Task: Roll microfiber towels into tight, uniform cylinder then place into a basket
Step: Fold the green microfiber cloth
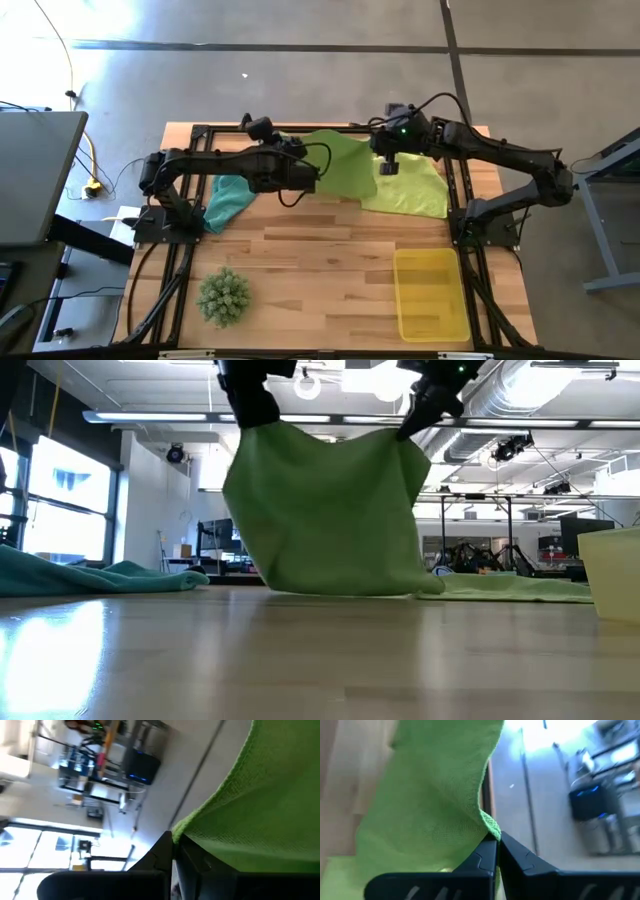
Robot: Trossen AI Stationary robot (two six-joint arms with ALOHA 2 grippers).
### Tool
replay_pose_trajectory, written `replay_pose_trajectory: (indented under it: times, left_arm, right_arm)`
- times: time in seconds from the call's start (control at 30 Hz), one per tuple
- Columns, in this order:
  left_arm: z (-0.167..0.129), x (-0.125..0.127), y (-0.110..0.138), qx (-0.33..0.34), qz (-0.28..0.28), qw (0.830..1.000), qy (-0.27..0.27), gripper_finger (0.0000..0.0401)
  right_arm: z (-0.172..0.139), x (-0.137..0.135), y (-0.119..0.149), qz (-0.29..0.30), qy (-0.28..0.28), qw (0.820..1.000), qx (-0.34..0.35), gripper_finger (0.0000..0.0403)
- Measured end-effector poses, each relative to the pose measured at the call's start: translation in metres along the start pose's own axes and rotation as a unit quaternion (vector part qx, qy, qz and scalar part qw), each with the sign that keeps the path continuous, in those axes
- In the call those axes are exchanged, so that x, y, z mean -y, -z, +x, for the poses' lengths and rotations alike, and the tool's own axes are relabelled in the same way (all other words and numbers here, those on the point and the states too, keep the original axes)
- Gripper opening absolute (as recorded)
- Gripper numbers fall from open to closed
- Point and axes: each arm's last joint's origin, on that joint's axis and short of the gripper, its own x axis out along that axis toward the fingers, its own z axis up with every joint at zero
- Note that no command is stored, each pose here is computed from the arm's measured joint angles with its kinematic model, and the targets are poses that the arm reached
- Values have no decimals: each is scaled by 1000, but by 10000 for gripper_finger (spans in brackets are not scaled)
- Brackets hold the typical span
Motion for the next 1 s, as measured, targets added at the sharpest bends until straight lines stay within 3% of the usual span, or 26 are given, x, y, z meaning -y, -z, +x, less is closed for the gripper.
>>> replay_pose_trajectory:
  times: [0.13,0.2,0.27,0.33,0.37,0.43,0.5,0.57,0.6,0.67,0.73,0.8,0.83,0.9,0.97,1.0]
  left_arm:
    - [10,-8,0,-7,-13,1000,-24,3]
    - [12,-6,0,-32,-15,998,42,3]
    - [11,1,1,-65,-2,987,145,3]
    - [9,3,2,-77,18,977,198,3]
    - [8,3,2,-72,25,978,196,3]
    - [8,-2,2,-50,8,992,119,3]
    - [9,-9,1,-15,-46,999,5,3]
    - [8,-12,0,2,-81,996,-28,3]
    - [5,-11,0,-4,-79,997,-3,3]
    - [-2,-4,-1,-31,-44,992,110,3]
    - [-10,5,-1,-43,15,973,226,3]
    - [-17,10,-2,-25,58,962,265,3]
    - [-18,9,-2,-16,70,968,242,3]
    - [-14,1,-2,5,54,992,116,3]
    - [-11,-9,-2,37,-12,999,-36,3]
    - [-10,-13,-3,53,-49,994,-78,3]
  right_arm:
    - [-1,7,-8,-34,48,998,30,0]
    - [-2,8,-12,-16,42,997,59,0]
    - [-5,3,-14,-28,-25,996,86,0]
    - [-8,-2,-13,-69,-78,989,106,0]
    - [-8,-2,-13,-91,-77,987,106,0]
    - [-7,6,-14,-89,-10,992,83,0]
    - [-7,17,-18,-32,87,994,57,0]
    - [-8,20,-19,14,120,992,44,0]
    - [-7,17,-17,18,103,994,40,0]
    - [-7,7,-17,2,39,998,51,0]
    - [-7,-2,-14,-43,-32,997,63,0]
    - [-6,-7,-13,-114,-66,989,71,0]
    - [-5,-6,-14,-135,-56,987,72,0]
    - [0,4,-19,-130,23,989,60,0]
    - [3,17,-26,-54,131,989,44,0]
    - [3,21,-27,-12,166,986,34,0]
